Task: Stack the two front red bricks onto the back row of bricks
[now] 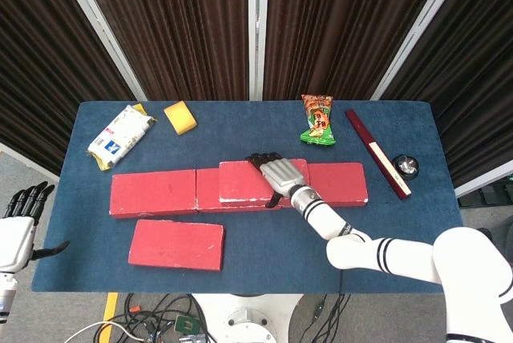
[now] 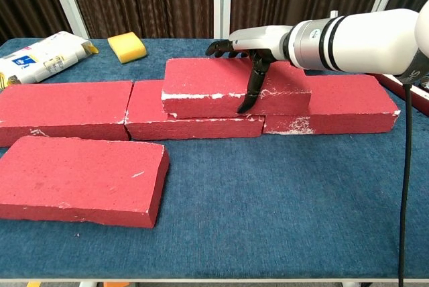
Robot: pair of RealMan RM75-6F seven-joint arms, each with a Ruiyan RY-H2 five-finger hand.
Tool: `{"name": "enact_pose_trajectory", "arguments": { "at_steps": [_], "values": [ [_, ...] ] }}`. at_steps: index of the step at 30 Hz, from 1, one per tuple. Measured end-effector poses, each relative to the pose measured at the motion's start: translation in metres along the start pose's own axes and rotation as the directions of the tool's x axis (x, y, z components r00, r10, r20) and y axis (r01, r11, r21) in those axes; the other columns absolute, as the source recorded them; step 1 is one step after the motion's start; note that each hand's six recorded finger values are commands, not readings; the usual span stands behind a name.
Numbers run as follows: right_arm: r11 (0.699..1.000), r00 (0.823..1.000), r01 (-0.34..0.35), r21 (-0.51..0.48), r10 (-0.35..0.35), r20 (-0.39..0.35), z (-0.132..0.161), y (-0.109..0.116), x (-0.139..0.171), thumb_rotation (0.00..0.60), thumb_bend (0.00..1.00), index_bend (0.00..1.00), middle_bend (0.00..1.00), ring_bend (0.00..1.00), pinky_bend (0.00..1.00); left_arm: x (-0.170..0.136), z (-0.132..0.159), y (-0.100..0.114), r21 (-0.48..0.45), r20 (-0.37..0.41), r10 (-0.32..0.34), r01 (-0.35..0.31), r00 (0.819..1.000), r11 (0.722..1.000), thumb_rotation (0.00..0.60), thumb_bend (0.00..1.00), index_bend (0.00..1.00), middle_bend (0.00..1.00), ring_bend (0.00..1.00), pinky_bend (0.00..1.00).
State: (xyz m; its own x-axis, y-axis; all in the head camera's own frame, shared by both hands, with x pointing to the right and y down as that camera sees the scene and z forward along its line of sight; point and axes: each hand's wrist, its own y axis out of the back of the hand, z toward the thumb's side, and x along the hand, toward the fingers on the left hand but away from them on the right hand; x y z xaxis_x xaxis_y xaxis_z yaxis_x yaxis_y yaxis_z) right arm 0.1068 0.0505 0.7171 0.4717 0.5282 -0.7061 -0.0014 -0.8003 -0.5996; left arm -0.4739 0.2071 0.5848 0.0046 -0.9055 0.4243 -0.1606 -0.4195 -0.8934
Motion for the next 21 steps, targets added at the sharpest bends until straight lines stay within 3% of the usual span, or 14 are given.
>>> {"name": "enact_pose_trajectory", "arguments": {
  "at_steps": [13,21],
  "values": [
    [0.999,0.999,0.034,0.008,-0.034,-0.031,0.005,0.009,0.009,0.6,0.0,0.0,0.0,0.0,0.0,0.001,0.003,0.001,0.007,0.007,0.0,0.0,1.0,1.0,0.6,0.0,0.0,0.0,0.0,0.0],
    [0.992,0.991,0.126,0.016,-0.124,-0.056,-0.001,0.04,0.046,0.6,0.0,0.0,0.0,0.0,0.0,0.001,0.013,-0.002,0.023,0.027,-0.028,0.027,0.999,0.999,0.6,0.0,0.0,0.0,0.0,0.0]
  ]
}}
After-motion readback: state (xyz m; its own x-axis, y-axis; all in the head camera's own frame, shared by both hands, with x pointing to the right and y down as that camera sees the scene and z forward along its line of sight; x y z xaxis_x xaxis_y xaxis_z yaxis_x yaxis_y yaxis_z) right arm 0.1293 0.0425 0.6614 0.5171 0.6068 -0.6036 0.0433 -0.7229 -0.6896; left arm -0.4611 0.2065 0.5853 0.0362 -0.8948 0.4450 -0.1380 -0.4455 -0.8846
